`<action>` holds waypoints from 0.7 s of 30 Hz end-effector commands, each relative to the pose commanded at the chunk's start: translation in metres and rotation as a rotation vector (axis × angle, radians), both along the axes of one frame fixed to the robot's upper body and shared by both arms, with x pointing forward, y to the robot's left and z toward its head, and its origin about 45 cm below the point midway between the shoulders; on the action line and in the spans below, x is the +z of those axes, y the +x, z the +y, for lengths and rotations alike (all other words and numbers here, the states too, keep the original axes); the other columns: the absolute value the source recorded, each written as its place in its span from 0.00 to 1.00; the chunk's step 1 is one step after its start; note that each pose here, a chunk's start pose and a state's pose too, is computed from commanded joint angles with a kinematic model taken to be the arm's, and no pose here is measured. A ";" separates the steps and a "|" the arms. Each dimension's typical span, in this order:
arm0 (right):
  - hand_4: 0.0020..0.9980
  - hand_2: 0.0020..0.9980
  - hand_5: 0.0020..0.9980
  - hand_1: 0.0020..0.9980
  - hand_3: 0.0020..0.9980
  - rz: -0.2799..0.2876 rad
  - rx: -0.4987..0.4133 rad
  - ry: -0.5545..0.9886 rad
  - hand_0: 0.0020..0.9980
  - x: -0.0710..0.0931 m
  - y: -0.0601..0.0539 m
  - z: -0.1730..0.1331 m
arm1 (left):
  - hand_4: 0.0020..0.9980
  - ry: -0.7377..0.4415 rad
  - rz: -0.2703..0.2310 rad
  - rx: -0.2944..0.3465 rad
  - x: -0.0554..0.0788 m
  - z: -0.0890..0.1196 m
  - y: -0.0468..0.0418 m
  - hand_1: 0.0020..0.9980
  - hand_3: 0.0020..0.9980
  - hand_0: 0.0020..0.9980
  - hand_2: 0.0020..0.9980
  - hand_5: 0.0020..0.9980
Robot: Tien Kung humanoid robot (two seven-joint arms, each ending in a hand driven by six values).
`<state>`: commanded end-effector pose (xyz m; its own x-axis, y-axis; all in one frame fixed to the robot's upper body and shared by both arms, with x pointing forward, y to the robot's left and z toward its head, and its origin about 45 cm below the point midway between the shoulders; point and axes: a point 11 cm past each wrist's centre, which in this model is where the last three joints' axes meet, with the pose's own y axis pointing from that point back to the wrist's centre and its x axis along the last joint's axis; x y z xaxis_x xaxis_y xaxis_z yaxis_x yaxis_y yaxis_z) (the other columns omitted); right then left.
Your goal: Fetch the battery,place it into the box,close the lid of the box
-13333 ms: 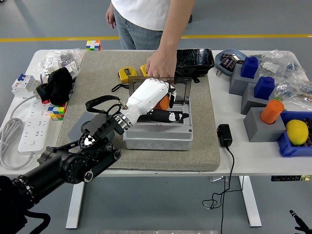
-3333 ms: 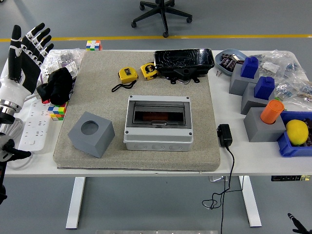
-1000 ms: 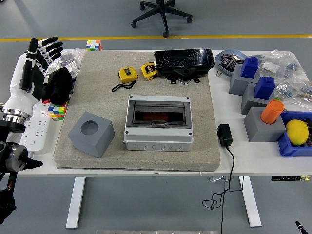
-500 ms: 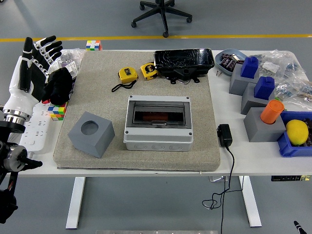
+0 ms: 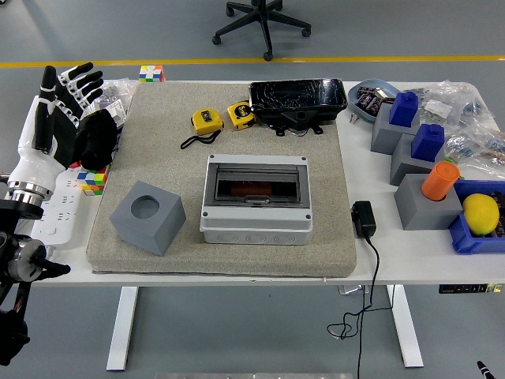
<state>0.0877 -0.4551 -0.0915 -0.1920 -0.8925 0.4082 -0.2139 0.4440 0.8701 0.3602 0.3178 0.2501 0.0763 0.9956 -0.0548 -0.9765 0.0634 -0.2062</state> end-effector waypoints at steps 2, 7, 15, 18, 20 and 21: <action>1.00 0.79 1.00 0.81 0.83 -0.001 0.000 0.002 0.84 0.000 0.000 0.001 | 1.00 0.002 -0.002 0.004 0.000 0.000 0.0000 0.83 0.80 0.84 0.78 1.00; 1.00 0.79 1.00 0.81 0.83 -0.005 0.000 0.005 0.83 -0.001 0.002 0.003 | 1.00 -0.001 -0.011 0.005 0.002 0.000 0.0005 0.83 0.79 0.84 0.79 1.00; 1.00 0.79 1.00 0.81 0.83 -0.011 -0.005 0.003 0.83 0.000 0.004 0.002 | 1.00 0.006 -0.016 0.007 0.003 -0.001 0.0009 0.82 0.79 0.84 0.79 1.00; 1.00 0.79 1.00 0.81 0.83 -0.010 -0.007 0.004 0.83 0.000 0.003 0.002 | 1.00 0.006 -0.011 0.003 0.001 -0.002 0.0007 0.82 0.82 0.84 0.78 1.00; 1.00 0.79 1.00 0.81 0.83 -0.011 -0.009 0.007 0.83 -0.001 0.003 0.003 | 1.00 0.007 0.000 -0.003 -0.001 -0.003 0.0008 0.82 0.82 0.84 0.78 1.00; 1.00 0.79 1.00 0.81 0.83 -0.012 -0.010 0.007 0.83 -0.001 0.003 0.004 | 1.00 0.007 0.003 -0.005 -0.001 -0.003 0.0008 0.82 0.82 0.84 0.78 1.00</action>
<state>0.0909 -0.4513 -0.0923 -0.2058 -0.8935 0.3991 -0.2201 0.4397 0.8708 0.3610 0.3146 0.2487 0.0808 0.9956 -0.0484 -0.9767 0.0694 -0.2031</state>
